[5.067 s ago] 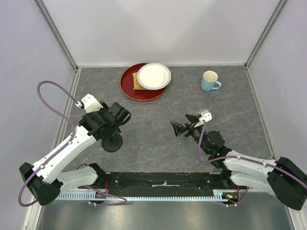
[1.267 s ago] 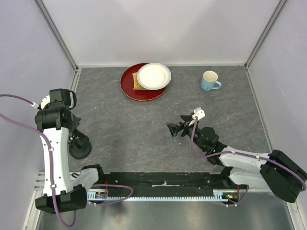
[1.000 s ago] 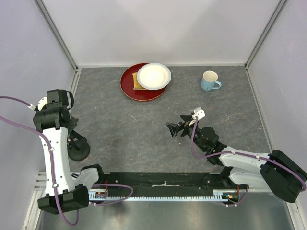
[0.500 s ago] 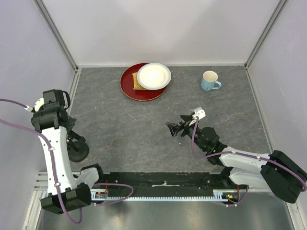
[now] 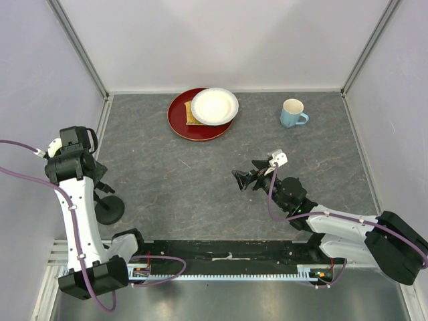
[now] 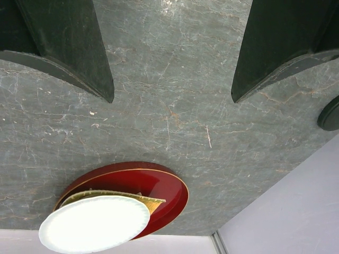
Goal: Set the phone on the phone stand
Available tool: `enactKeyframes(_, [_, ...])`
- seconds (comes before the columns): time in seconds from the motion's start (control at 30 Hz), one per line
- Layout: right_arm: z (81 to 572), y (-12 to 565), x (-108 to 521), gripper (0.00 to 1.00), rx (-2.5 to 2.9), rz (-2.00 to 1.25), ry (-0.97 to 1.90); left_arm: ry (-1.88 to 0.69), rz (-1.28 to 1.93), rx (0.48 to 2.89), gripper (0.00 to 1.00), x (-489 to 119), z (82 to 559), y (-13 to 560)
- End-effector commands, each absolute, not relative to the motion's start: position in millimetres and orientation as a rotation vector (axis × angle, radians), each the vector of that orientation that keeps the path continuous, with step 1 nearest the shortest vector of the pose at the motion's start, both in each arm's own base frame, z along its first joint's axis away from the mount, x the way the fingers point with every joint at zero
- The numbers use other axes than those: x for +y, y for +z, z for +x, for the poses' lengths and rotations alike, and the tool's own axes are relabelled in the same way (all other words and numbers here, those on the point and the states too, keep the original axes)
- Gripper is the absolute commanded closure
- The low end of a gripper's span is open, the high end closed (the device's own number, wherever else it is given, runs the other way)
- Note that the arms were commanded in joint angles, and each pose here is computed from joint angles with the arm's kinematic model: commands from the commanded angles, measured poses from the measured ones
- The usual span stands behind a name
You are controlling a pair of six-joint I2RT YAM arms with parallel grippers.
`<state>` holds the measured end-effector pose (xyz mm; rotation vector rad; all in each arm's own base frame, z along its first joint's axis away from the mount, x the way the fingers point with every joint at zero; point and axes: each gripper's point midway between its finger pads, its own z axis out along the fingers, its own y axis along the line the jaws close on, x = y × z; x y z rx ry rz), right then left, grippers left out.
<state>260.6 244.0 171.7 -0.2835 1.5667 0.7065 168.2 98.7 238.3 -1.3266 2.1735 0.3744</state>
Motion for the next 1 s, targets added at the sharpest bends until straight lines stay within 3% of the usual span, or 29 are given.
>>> enactKeyframes(0.0, [265.1,195.4,244.3,0.02,1.502,-0.251,0.723,0.484,-1.350,2.319,0.48,91.2,122.9,231.2])
enactKeyframes(0.07, [265.0,195.5,244.3,0.02,1.503,-0.250,0.724,0.475,-1.345,2.319,0.36,90.4,123.3,232.0])
enactKeyframes(0.13, [264.6,195.4,245.0,0.02,1.503,-0.254,0.725,0.472,-1.340,2.313,0.16,90.5,123.5,234.0])
enactKeyframes(0.17, [264.8,194.8,245.0,0.02,1.505,-0.256,0.723,0.472,-1.340,2.312,0.14,90.6,123.6,234.4])
enactKeyframes(0.53, [266.3,193.1,245.7,0.02,1.514,-0.259,0.717,0.419,-1.277,2.211,0.05,91.8,129.6,268.1])
enactKeyframes(0.97, [267.7,192.6,246.0,0.02,1.526,-0.260,0.705,0.448,-1.209,2.012,0.08,100.7,126.0,318.8])
